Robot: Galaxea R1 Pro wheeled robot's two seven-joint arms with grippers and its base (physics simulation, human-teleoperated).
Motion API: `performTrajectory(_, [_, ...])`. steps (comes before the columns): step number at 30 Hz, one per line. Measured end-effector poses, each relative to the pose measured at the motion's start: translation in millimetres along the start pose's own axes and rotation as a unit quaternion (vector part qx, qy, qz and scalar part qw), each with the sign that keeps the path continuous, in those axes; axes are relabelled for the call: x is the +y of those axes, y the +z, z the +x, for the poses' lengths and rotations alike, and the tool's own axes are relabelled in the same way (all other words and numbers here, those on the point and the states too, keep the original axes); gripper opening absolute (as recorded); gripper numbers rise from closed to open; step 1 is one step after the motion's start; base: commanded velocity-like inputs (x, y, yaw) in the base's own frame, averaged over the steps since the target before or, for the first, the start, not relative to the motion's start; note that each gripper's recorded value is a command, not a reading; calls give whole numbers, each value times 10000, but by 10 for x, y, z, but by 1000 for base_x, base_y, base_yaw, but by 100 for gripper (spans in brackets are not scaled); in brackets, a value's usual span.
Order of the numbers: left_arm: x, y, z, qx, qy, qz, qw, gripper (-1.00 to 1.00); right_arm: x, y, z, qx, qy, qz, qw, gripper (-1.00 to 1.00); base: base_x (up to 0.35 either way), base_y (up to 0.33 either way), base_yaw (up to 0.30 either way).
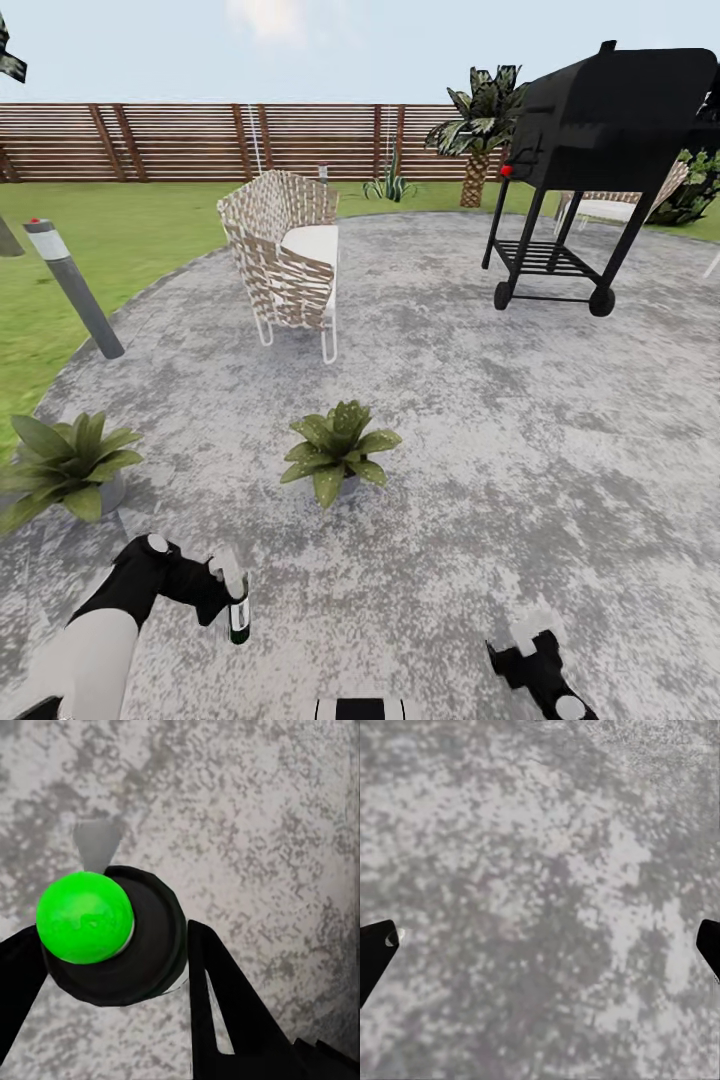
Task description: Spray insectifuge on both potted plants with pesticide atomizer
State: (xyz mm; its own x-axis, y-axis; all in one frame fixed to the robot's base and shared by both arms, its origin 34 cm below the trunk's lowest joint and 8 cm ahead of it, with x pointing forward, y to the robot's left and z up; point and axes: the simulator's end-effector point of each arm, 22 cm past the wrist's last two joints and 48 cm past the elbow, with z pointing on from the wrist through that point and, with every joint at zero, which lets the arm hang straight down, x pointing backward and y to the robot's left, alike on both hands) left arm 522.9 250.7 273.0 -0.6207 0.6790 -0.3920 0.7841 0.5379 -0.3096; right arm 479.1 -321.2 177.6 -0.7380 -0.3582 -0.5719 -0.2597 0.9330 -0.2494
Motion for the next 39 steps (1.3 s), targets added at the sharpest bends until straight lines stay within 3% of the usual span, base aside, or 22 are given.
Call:
performTrajectory(4, [-128,104,11,-16,96,202,9997,-100,139,11,-362,-401,-503,-946,9934,100,0,0,0])
performTrajectory(7, [-186,153,-29,40,225,276,9994,-100,402,-69,-608,-625,-1210,-1794,9743,100,0,0,0])
performTrajectory(8, [-214,175,-35,160,389,317,9986,-100,482,-114,-704,-699,-1490,-2074,9643,100,0,0,0])
performTrajectory(10, [-239,193,-29,296,565,358,9973,-100,532,-155,-791,-770,-1673,-2273,9562,100,0,0,0])
performTrajectory(15, [-234,185,-7,357,799,374,9955,-100,649,-190,-890,-858,-1773,-2447,9494,100,0,0,0])
performTrajectory(16, [-233,183,-10,348,827,373,9953,-100,673,-198,-894,-862,-1779,-2487,9482,-100,0,0,0])
performTrajectory(19, [-224,181,-35,328,888,354,9949,-100,924,-295,-1024,-979,-1828,-2905,9341,-100,0,0,0])
performTrajectory(23, [-156,212,-109,248,971,152,9948,-100,1368,-460,-1455,-1394,-1914,-3344,9122,-100,0,0,0])
performTrajectory(28, [-251,304,-213,296,1444,239,9888,-100,1900,-620,-1688,-1627,-2302,-3763,8826,-100,0,0,0])
performTrajectory(39, [-610,545,-531,8,1846,569,9812,-100,2386,-787,-2004,-1923,-2181,-4016,8684,-100,0,0,0])
